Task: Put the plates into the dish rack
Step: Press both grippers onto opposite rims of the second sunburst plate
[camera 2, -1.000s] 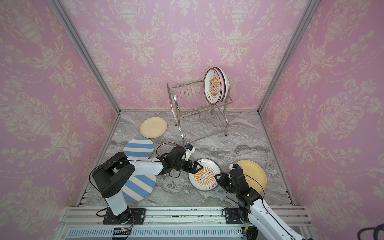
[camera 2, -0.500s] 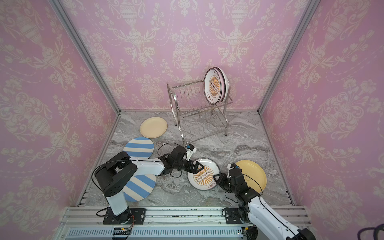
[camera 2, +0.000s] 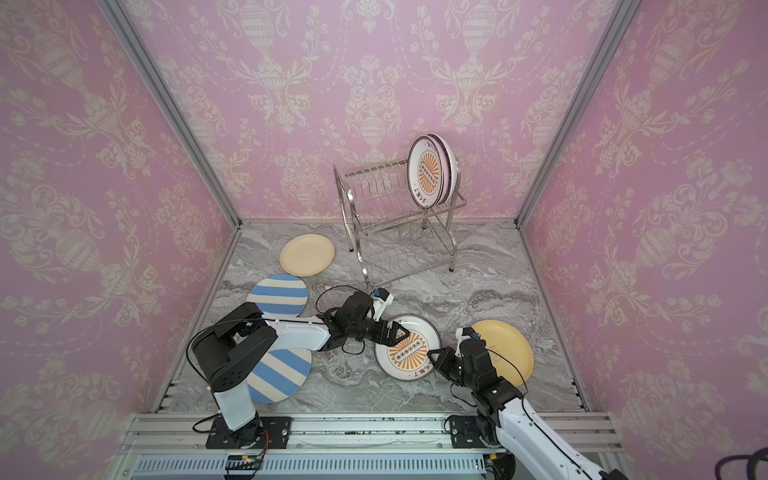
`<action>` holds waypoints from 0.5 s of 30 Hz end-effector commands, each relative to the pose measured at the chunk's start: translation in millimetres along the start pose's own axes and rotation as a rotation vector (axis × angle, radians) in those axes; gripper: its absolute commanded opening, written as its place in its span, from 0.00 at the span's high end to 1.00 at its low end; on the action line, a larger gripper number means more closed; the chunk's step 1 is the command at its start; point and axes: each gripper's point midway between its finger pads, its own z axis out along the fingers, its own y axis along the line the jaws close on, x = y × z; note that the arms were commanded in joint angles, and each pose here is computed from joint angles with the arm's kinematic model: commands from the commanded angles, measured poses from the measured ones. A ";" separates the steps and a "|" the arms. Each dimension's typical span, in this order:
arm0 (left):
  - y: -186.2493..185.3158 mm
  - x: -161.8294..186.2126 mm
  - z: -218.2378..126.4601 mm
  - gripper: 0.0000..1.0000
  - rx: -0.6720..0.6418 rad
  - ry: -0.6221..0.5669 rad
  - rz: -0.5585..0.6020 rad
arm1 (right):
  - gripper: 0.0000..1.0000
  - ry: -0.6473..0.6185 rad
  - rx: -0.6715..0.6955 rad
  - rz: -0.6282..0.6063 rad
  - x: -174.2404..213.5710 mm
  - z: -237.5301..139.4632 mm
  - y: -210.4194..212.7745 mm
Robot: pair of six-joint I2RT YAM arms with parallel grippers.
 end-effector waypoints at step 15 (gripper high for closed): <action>-5.3 7.1 2.5 0.01 0.028 0.017 -0.006 | 0.95 0.056 0.096 -0.006 9.1 -6.2 -12.8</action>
